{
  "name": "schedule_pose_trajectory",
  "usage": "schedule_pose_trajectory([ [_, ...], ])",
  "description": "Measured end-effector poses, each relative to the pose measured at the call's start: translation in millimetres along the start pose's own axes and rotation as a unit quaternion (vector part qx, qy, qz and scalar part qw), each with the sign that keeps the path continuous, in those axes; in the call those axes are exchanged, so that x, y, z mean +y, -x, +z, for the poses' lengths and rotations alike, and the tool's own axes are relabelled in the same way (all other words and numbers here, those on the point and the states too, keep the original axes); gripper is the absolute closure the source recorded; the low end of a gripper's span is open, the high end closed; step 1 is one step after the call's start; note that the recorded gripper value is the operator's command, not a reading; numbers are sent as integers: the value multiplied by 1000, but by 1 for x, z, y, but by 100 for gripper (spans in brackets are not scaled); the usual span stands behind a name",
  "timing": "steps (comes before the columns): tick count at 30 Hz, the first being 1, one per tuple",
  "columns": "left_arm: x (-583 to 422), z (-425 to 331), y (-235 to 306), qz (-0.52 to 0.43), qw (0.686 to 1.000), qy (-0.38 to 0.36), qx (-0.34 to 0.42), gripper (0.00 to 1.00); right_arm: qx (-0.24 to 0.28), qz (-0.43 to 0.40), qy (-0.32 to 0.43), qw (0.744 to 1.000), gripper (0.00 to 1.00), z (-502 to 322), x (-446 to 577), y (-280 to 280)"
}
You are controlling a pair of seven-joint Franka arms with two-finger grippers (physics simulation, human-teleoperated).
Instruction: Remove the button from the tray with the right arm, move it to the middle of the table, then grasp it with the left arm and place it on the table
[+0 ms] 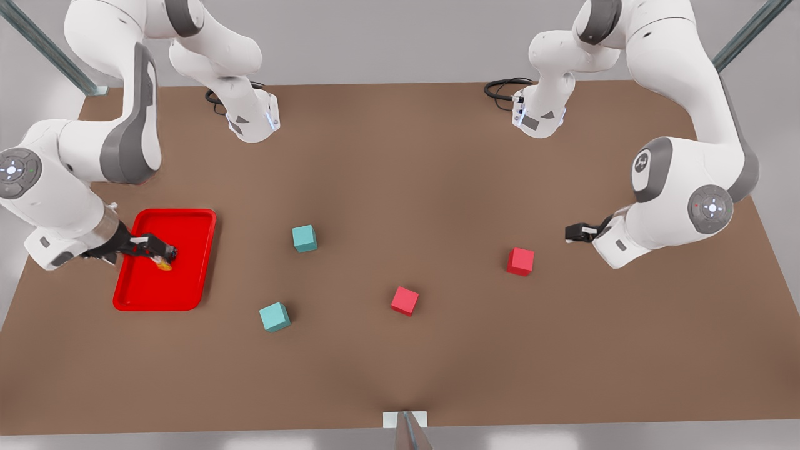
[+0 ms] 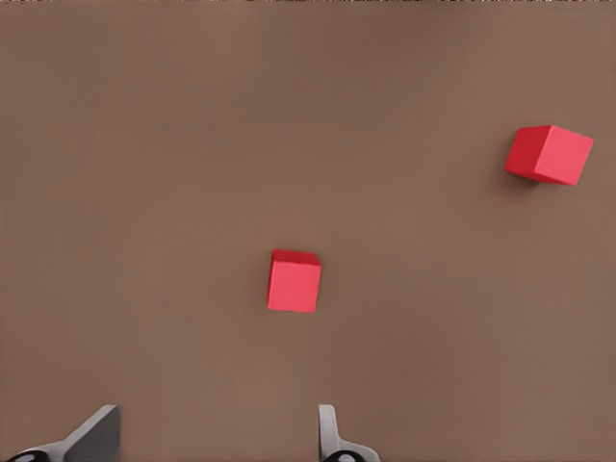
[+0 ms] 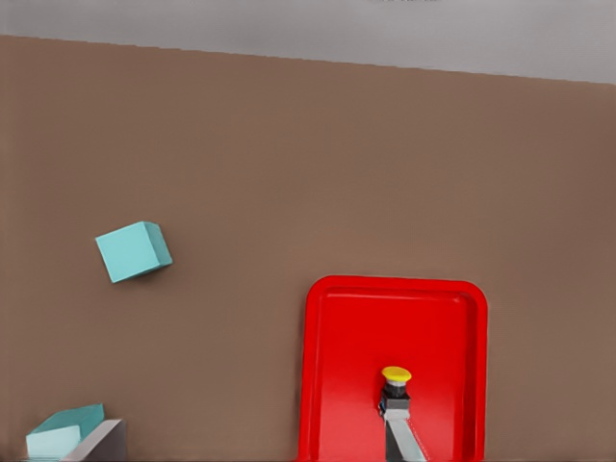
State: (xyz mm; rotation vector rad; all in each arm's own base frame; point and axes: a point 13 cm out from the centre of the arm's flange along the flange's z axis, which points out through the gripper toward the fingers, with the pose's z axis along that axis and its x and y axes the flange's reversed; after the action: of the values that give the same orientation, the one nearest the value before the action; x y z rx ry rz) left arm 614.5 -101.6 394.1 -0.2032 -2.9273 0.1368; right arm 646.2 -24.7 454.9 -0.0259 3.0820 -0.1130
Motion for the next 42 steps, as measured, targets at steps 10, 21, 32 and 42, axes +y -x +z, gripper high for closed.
schedule_pose_trajectory([
  [10, -14, 29, 26, 0, 999, 38, -2, 0, 88, 50, 45, 994, 0, 55, -43, -35],
  [21, -12, 30, 30, -28, 999, 46, -10, 0, 212, 46, 29, 976, 0, 221, -54, -124],
  [32, -16, 30, 31, -40, 998, 48, -12, 0, 136, 54, 34, 989, 0, 289, -108, -144],
  [42, -16, 31, 30, -47, 998, 48, -11, 0, 86, 21, 31, 996, 0, 341, -126, -148],
])
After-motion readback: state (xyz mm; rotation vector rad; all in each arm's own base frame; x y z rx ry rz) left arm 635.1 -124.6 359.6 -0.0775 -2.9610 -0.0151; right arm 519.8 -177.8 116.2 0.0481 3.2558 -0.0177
